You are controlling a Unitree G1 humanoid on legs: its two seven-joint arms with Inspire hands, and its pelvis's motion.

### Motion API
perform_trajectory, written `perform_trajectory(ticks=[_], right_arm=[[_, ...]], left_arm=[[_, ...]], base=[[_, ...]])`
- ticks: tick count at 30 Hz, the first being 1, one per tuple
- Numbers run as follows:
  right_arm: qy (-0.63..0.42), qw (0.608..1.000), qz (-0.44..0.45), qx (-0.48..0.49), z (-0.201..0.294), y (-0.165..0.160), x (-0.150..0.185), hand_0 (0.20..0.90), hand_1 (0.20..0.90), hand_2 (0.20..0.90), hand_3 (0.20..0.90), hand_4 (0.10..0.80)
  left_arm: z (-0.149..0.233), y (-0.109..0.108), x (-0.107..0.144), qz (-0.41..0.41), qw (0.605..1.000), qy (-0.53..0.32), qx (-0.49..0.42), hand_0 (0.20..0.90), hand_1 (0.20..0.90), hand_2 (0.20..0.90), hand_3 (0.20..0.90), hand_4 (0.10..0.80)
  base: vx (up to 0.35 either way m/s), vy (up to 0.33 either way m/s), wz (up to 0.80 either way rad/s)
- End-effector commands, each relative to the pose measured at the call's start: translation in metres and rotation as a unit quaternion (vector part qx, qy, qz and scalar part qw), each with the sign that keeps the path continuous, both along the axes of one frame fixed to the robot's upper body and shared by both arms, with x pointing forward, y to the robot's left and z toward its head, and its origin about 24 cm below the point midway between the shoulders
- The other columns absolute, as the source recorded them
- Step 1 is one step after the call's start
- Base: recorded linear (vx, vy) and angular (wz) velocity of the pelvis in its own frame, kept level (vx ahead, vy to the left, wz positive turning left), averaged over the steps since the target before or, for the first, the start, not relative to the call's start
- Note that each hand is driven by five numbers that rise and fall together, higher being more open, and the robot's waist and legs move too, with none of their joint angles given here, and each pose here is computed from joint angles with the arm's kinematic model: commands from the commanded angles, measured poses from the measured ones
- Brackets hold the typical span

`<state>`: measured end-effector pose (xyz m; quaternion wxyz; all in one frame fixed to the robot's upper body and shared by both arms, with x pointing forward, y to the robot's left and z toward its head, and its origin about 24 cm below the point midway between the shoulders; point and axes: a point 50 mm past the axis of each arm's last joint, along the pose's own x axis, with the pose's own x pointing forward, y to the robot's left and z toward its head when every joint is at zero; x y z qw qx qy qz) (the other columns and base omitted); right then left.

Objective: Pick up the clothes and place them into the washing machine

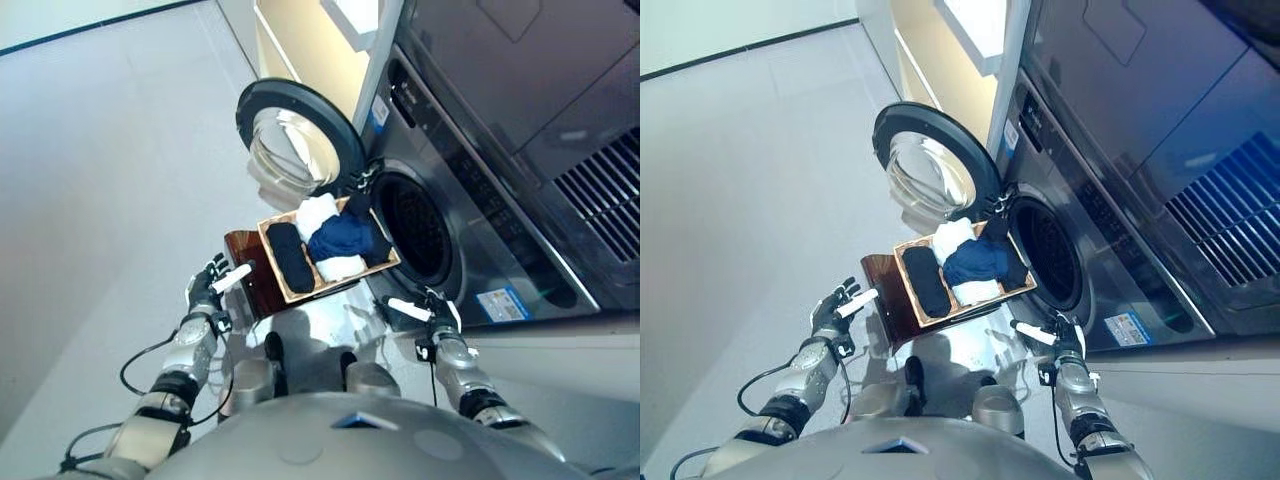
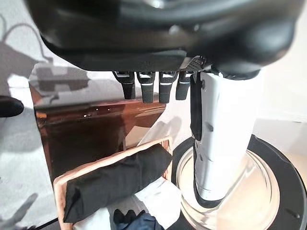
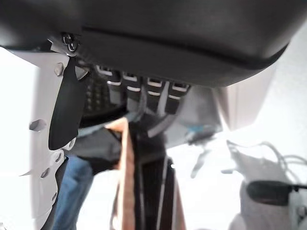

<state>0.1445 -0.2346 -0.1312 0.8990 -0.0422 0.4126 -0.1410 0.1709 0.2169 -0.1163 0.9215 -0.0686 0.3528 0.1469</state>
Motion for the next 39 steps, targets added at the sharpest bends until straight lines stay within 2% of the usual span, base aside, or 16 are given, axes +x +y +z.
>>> perform_trajectory(ticks=[1,8,19,33,39], right_arm=[[-0.060,0.998,0.005,-0.031,0.019,-0.018,0.018,0.900,0.900,0.900,0.900,0.800],[-0.065,0.997,-0.008,-0.035,0.022,-0.023,0.014,0.900,0.900,0.900,0.900,0.800],[-0.063,0.997,-0.014,-0.029,0.020,-0.022,0.014,0.900,0.900,0.900,0.900,0.800],[-0.051,0.998,-0.010,-0.021,0.016,-0.019,0.006,0.900,0.900,0.900,0.900,0.800],[-0.076,0.996,0.012,-0.042,0.027,-0.026,0.022,0.900,0.900,0.900,0.900,0.800]], left_arm=[[0.014,0.005,0.011,0.000,0.999,-0.053,0.010,0.900,0.900,0.900,0.900,0.800],[0.011,-0.001,0.006,-0.011,0.999,-0.047,-0.001,0.900,0.900,0.900,0.900,0.800],[0.016,0.005,0.010,-0.019,0.998,-0.060,0.006,0.900,0.900,0.900,0.900,0.800],[0.011,0.010,0.005,-0.006,0.999,-0.042,0.010,0.900,0.900,0.900,0.900,0.800],[0.005,0.008,0.000,0.004,1.000,-0.026,0.005,0.900,0.900,0.900,0.900,0.800]], base=[[0.044,0.048,0.01],[0.064,0.108,0.10],[0.069,0.107,0.05],[0.198,-0.092,0.20],[0.139,-0.199,0.61]])
